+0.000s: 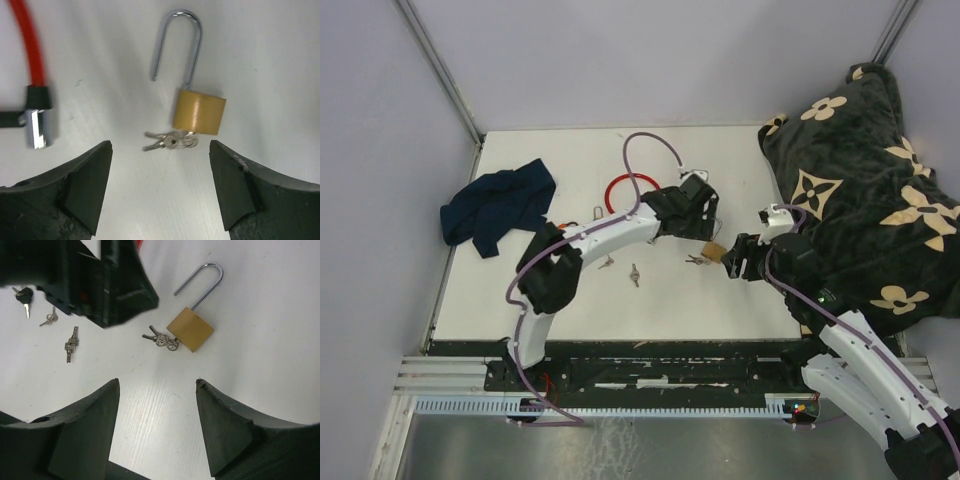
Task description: Unlock with the key
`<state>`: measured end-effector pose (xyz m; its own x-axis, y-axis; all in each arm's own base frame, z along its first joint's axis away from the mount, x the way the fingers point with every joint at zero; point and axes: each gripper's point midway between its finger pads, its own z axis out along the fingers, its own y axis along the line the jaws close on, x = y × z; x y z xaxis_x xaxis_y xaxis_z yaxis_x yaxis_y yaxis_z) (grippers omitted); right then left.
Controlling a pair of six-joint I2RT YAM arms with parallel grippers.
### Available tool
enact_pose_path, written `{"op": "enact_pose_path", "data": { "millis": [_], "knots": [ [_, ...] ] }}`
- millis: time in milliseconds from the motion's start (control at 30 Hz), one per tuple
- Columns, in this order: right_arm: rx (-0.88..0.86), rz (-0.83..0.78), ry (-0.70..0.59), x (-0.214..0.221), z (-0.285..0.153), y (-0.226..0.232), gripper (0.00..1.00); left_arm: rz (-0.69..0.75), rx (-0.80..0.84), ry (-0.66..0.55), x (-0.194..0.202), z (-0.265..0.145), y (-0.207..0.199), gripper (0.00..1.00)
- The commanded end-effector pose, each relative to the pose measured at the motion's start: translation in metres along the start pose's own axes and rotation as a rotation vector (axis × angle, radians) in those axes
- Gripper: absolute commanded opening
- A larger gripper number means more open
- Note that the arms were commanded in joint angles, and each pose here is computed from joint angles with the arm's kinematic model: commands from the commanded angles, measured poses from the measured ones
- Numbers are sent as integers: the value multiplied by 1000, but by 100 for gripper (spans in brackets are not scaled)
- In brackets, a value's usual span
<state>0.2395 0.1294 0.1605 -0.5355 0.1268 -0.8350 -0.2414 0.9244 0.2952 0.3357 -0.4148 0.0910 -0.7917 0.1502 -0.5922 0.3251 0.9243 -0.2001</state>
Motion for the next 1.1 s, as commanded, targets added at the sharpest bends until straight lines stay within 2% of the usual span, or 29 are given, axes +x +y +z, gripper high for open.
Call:
{"op": "enact_pose_path", "data": {
  "millis": [0, 233, 367, 533, 667, 867, 1067],
  "knots": [
    [-82, -6, -50, -26, 0, 21, 71, -127, -55, -118, -36, -52, 48, 85],
    [-136, 6, 13, -11, 21, 37, 71, -216, -105, -92, -11, -83, 122, 85],
    [-146, -26, 51, -2, 32, 49, 71, -209, -111, -48, 16, -93, 141, 84],
    [-139, -68, 93, 13, 45, 60, 71, -213, -77, 29, 50, -96, 142, 82],
    [-139, -73, 114, 20, 52, 68, 71, -200, -113, 82, 68, -85, 151, 79],
    [-141, -78, 129, 28, 55, 74, 71, -192, -115, 159, 84, -66, 150, 67],
    [-133, -87, 144, 34, 56, 73, 71, -172, -116, 204, 94, -46, 143, 60]
  ]
}}
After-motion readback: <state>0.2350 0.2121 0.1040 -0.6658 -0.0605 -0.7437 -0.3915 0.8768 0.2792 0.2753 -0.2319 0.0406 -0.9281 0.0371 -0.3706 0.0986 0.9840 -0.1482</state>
